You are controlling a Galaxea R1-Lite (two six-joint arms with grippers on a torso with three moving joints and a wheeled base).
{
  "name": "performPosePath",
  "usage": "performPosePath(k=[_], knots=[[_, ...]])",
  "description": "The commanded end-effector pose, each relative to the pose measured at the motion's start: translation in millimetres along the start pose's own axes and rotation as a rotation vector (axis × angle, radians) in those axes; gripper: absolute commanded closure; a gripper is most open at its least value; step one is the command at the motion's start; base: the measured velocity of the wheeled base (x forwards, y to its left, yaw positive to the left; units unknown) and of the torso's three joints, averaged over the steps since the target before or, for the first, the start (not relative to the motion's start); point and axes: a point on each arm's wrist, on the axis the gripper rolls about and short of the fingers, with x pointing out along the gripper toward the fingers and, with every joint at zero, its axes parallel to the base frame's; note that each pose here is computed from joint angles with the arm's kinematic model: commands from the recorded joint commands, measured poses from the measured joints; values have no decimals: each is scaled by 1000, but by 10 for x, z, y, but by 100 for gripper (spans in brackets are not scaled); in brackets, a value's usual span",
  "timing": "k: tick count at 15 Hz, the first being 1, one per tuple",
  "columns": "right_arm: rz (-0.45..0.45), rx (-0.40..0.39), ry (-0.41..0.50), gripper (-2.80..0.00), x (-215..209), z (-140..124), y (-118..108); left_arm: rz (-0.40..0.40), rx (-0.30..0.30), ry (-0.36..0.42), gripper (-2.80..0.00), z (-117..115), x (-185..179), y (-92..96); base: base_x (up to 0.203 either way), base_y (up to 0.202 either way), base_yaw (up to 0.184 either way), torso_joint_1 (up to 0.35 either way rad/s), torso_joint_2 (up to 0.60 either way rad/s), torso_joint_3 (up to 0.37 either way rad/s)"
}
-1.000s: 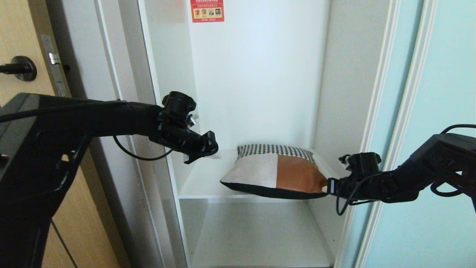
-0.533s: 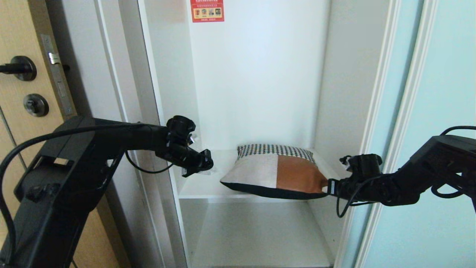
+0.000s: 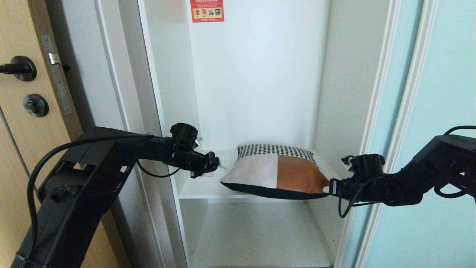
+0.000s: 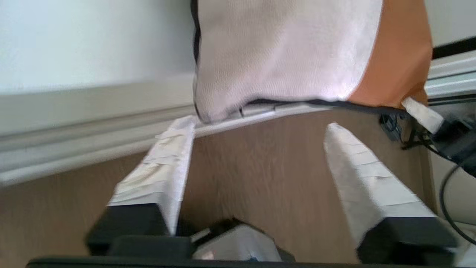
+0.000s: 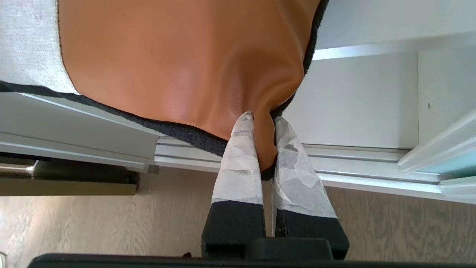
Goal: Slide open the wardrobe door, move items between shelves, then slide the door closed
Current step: Place the pillow on the lower shelf
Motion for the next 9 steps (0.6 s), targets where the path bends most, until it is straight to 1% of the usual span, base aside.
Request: performPosePath(k=[1, 3, 4, 6, 9], knots=[[5, 2, -7, 0, -16, 18, 0, 6, 1, 32, -280, -92, 169, 108, 0, 0, 0, 0, 0, 0], [5, 5, -6, 0, -31, 18, -5, 17, 29, 60, -280, -167, 278, 195, 0, 0, 0, 0, 0, 0], [7, 8, -5, 0, -52, 21, -17, 17, 32, 70, -280, -186, 295, 195, 0, 0, 0, 0, 0, 0], [21, 11, 3, 0, -53, 9, -20, 5, 53, 73, -280, -225, 369, 134, 0, 0, 0, 0, 0, 0], [20, 12, 10, 0, -55, -11, -26, -28, 96, 32, -280, -243, 506, 110, 0, 0, 0, 0, 0, 0]])
